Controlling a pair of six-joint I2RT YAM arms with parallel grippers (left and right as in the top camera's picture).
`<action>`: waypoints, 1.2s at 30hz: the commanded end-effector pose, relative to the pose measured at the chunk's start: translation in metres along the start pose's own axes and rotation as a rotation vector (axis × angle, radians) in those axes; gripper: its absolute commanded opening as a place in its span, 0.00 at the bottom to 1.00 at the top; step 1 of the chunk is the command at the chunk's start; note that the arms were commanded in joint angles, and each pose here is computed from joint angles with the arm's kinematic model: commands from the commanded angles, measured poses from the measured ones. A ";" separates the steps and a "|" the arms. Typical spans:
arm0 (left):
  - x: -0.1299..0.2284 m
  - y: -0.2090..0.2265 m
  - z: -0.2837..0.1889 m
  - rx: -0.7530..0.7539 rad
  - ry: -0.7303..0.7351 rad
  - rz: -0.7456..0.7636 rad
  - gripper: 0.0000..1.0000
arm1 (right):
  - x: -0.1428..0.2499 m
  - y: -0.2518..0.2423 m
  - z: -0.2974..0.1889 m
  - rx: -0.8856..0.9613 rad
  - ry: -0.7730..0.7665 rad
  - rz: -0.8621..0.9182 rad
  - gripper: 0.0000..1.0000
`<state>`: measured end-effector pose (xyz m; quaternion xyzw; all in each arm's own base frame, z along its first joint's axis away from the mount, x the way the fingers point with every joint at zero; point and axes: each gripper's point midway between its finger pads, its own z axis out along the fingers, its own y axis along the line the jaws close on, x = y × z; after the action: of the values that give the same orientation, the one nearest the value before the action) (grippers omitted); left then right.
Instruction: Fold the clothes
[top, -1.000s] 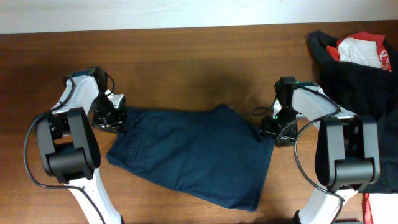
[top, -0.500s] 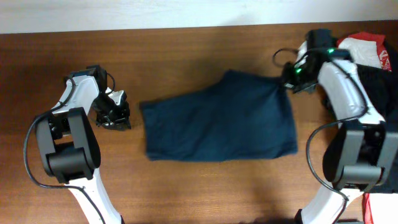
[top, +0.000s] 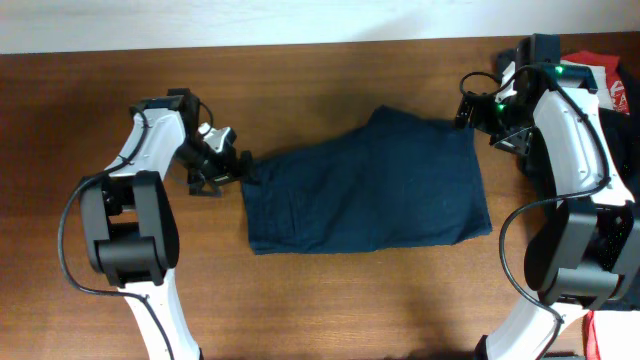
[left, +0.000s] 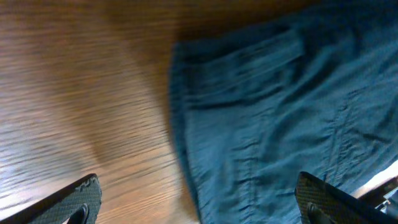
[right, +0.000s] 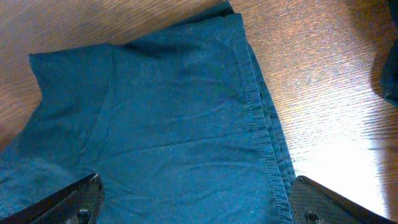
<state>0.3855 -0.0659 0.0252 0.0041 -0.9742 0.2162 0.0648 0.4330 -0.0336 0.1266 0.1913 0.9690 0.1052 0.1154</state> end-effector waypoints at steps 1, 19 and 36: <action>-0.005 -0.022 -0.006 0.019 -0.031 0.023 0.99 | -0.004 0.002 -0.004 0.007 -0.014 -0.006 0.99; -0.001 0.034 0.004 -0.553 -0.046 -0.012 0.00 | 0.014 0.003 -0.004 -0.008 0.060 0.008 0.99; -0.050 0.003 -0.098 -0.495 -0.196 0.192 0.99 | 0.071 0.063 0.008 0.061 0.185 -0.252 0.37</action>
<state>0.4522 -0.0135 0.0959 -0.0911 -0.9934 -0.0479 -0.0511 0.3916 0.0476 0.1194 0.0647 0.9932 0.0922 0.0282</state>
